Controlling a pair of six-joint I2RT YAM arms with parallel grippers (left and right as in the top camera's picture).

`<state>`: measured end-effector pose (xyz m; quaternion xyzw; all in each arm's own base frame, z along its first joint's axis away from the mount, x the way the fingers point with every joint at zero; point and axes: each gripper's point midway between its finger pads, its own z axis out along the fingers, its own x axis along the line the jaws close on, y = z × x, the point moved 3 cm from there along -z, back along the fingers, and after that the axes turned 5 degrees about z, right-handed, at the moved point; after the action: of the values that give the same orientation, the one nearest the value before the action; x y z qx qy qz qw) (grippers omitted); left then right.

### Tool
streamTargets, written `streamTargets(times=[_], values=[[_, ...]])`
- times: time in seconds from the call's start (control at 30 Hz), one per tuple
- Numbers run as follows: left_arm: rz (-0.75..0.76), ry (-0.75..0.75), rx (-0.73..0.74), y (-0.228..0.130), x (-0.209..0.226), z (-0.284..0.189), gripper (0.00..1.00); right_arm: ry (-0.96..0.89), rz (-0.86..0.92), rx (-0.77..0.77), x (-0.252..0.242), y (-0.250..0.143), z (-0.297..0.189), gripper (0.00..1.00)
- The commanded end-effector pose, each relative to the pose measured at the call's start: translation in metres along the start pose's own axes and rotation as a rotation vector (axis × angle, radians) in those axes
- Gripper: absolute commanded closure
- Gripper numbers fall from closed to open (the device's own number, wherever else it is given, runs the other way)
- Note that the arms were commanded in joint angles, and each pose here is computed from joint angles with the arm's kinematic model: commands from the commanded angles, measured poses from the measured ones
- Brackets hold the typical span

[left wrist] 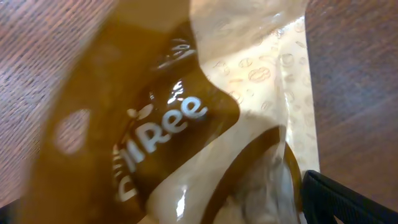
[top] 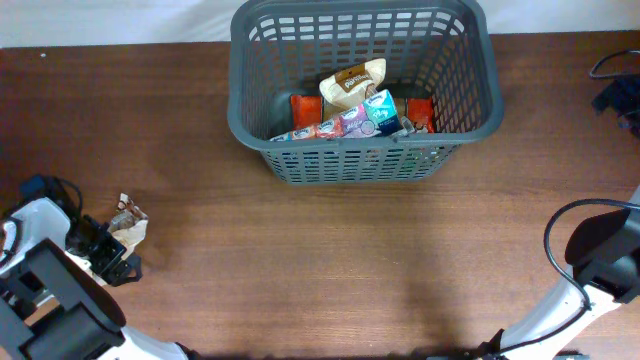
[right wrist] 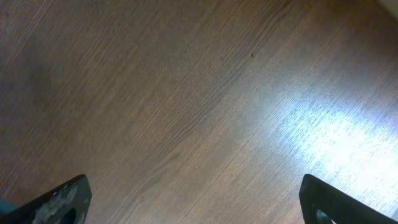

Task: Pack container
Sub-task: 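Lower the left gripper onto the brown Tree bread bag and grasp it, then lift the Tree bag and carry it over the basket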

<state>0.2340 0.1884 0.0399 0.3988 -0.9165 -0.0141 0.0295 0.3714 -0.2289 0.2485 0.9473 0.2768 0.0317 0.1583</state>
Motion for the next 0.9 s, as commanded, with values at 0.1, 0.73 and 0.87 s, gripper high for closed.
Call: streamTargets(times=[0.1,0.73,0.87], values=[[0.016,0.018,-0.030,0.003,0.001,0.009,0.19,-0.013,0.017,-0.010,-0.005,0.001,-0.003,0.01],[0.180,0.002,0.002,-0.002,-0.003,0.009,0.98,-0.013,0.017,-0.010,-0.005,0.001,-0.003,0.01],[0.524,-0.165,0.097,-0.022,-0.033,-0.004,0.98,-0.013,0.017,-0.010,-0.005,0.001,-0.003,0.01]])
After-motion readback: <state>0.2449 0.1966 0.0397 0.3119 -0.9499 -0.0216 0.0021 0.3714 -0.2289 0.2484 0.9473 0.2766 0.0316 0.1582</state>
